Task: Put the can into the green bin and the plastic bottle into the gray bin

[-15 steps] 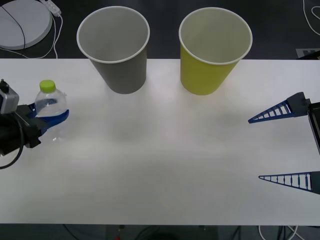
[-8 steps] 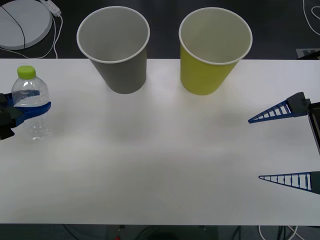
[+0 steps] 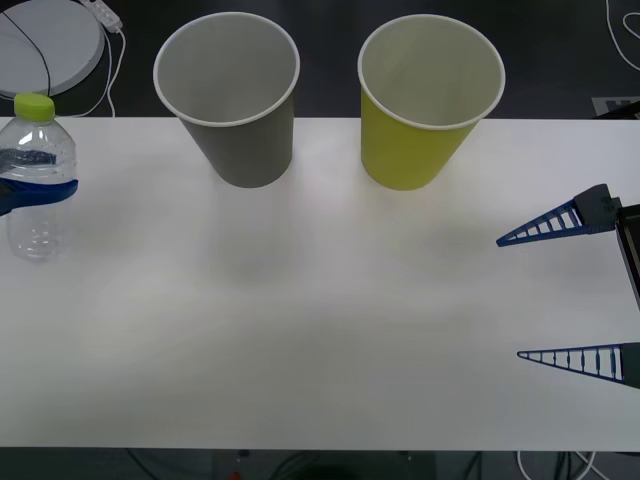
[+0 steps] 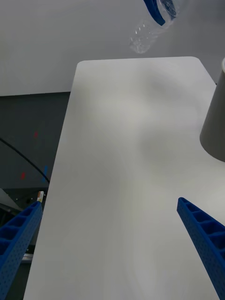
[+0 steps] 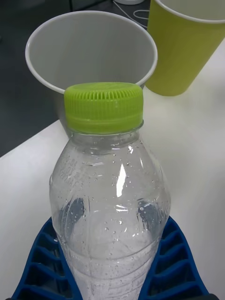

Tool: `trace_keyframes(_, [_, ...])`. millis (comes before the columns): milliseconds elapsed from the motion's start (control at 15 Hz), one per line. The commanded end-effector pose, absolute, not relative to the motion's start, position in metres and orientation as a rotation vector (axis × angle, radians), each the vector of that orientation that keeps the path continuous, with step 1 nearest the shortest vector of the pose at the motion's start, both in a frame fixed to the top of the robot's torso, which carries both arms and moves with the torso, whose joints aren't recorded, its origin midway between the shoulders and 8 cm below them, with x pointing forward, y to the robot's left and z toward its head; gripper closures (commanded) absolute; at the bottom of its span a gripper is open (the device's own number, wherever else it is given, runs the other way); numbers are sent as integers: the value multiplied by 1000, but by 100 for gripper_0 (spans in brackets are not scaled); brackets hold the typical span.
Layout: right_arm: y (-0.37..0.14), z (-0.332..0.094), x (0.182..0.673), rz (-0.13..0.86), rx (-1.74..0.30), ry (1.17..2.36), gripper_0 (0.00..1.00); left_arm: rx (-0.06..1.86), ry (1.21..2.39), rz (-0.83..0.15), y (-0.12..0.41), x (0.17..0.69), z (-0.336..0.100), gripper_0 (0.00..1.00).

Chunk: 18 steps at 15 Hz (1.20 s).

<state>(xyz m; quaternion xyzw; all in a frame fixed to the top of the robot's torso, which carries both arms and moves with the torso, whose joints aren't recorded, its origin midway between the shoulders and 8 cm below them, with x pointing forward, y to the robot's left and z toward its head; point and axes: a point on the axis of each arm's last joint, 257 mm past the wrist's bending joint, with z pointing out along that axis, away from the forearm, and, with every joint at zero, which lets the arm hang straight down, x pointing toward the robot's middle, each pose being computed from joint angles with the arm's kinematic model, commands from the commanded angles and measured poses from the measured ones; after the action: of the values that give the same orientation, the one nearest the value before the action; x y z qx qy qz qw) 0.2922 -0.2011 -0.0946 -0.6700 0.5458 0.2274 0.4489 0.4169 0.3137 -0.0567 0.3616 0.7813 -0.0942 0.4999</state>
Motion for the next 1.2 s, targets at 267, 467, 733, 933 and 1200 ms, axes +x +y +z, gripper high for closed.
trace_keyframes(267, [-201, -95, 292, 562, -1657, 1350, 0, 905, 1979, -192, 314, 417, -26, 100])
trace_keyframes(467, [-201, -95, 292, 562, -1657, 1350, 0, 924, 2011, -187, 311, 425, -16, 100])
trace_keyframes(733, [-201, -95, 292, 562, -1657, 1350, 0, 945, 2037, -204, 307, 452, -5, 100])
trace_keyframes(933, [-201, -95, 292, 562, -1657, 1350, 0, 969, 2065, -191, 305, 467, 2, 100])
trace_keyframes(1200, [-201, -95, 292, 562, -1657, 1350, 0, 989, 2089, -173, 299, 484, 13, 100])
